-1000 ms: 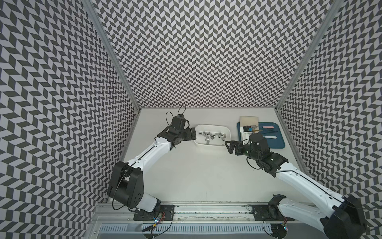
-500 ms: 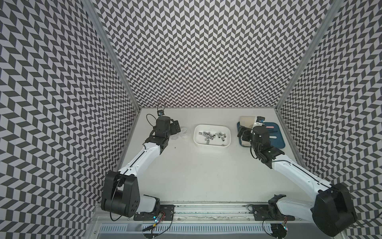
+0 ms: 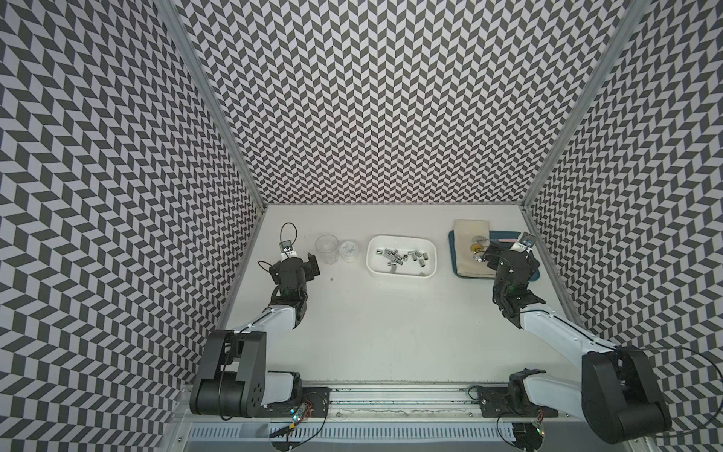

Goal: Put the socket on the desktop into the storage box
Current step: Reset both arms

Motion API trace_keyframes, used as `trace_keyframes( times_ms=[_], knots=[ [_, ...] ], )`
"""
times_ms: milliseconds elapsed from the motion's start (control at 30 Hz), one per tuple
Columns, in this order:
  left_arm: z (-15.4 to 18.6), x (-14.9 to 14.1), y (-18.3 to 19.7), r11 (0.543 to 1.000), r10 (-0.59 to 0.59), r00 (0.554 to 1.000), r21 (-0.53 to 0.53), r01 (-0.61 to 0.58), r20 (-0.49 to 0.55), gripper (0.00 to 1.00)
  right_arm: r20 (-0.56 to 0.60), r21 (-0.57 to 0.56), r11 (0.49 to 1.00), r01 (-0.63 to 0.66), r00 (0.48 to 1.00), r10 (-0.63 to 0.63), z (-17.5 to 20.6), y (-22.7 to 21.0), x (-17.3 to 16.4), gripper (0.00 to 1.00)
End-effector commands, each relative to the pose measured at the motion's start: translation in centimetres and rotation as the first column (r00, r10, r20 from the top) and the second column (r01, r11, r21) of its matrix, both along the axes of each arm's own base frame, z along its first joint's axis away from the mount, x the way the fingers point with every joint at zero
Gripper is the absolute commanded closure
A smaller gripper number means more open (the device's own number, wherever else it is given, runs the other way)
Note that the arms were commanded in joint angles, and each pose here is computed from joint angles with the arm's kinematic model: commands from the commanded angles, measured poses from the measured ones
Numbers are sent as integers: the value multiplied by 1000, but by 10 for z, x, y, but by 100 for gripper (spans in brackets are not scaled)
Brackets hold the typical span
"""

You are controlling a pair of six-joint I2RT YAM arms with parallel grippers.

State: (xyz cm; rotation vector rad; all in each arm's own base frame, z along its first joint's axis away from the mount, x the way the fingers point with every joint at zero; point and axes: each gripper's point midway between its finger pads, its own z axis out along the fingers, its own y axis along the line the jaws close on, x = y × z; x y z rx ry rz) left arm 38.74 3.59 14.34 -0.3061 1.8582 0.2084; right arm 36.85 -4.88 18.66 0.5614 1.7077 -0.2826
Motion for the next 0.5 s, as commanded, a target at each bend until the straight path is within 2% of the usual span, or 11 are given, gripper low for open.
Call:
trace_keyframes(
  times_ms=[0, 133, 267, 300, 400, 467],
  knots=[
    [32, 3, 6, 1000, 18, 982, 11, -20, 186, 3, 57, -16, 998, 54, 997, -53, -3, -14, -12, 0],
    [25, 2, 5, 1000, 7, 980, 26, -12, 199, 2, 91, -28, 999, 19, 996, -16, -17, -11, -22, 0],
    [15, -17, 4, 1000, -2, 963, 25, -5, 271, 2, 133, -105, 988, -113, 983, 127, -21, 6, -30, 0],
    [16, -19, 2, 999, -19, 957, 38, 8, 290, 2, 147, -116, 983, -144, 976, 160, -19, 11, -31, 0],
    [10, -14, -17, 991, -129, 956, 78, 112, 262, 1, 206, -141, 977, -159, 961, 186, -11, 14, -38, 1],
    [11, -21, -23, 984, -170, 936, 112, 141, 308, 0, 238, -155, 970, -189, 946, 223, -6, 19, -40, 0]
  ],
)
